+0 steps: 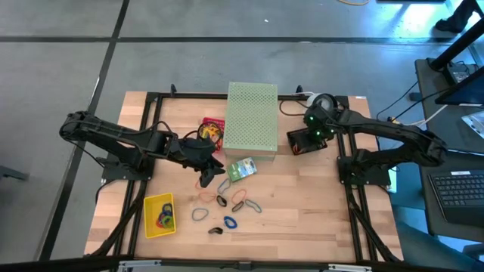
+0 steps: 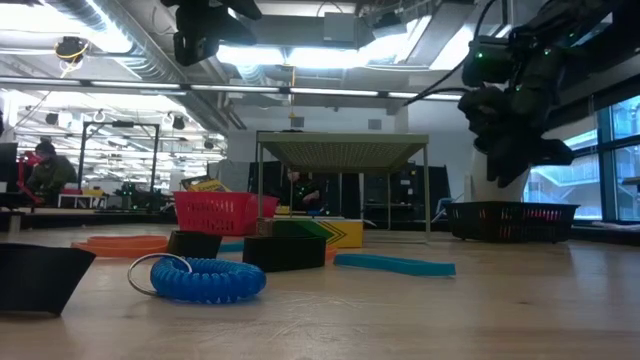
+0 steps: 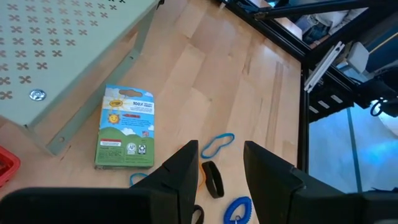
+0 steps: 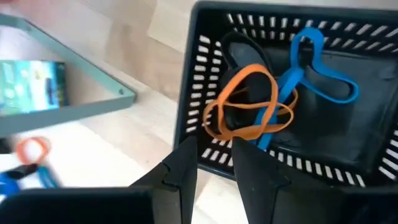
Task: Pick & Place Office Desk Supplies
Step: Put the crayola box into the orange bin
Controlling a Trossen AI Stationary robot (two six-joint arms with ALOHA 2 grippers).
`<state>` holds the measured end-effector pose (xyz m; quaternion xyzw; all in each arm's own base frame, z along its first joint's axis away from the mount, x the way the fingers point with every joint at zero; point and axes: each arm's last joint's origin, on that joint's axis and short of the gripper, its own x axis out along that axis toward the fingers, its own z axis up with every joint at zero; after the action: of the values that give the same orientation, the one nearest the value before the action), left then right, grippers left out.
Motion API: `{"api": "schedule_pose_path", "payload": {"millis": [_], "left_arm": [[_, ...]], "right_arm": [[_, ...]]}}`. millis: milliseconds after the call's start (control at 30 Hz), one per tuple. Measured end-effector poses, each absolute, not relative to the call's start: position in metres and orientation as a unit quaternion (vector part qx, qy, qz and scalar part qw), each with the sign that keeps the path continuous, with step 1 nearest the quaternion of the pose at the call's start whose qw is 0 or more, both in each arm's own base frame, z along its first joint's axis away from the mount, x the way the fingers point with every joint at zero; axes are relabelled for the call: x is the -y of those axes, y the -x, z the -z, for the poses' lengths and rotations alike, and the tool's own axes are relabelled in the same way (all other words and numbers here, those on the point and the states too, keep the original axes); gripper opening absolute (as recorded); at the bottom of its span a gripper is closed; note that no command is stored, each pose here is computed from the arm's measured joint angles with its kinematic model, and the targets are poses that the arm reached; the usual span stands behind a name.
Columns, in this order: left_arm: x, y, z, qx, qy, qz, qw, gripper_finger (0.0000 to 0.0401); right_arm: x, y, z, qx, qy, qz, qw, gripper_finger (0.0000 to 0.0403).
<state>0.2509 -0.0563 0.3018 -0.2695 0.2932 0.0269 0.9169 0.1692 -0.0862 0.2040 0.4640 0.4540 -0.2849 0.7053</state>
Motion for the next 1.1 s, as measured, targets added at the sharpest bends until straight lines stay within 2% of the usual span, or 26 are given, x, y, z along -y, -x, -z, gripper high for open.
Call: {"api": "schedule_pose_path", "payload": {"millis": [300,533,600,767,1100], "left_arm": [[0.061,-0.248,-0.300,-0.306,0.247,-0.020,0.919,0.0123],[0.058,-0.242,-0.291,-0.353,0.233,-0.054,0.905,0.0123],[0.057,-0.241,-0.290,-0.356,0.227,-0.068,0.904,0.0123],[0.056,-0.241,-0.287,-0.358,0.205,-0.088,0.907,0.0123],[0.057,-0.247,-0.276,-0.386,0.171,-0.096,0.902,0.0123]], "right_arm": [[0.067,-0.161,-0.233,-0.398,-0.479,0.227,0.749,0.0102],[0.030,-0.168,-0.276,-0.295,-0.492,0.146,0.806,0.0102],[0.020,-0.173,-0.282,-0.266,-0.492,0.146,0.816,0.0101],[-0.005,-0.183,-0.277,-0.263,-0.484,0.168,0.817,0.0087],[-0.060,-0.218,-0.256,-0.275,-0.512,0.144,0.801,0.0071]]}}
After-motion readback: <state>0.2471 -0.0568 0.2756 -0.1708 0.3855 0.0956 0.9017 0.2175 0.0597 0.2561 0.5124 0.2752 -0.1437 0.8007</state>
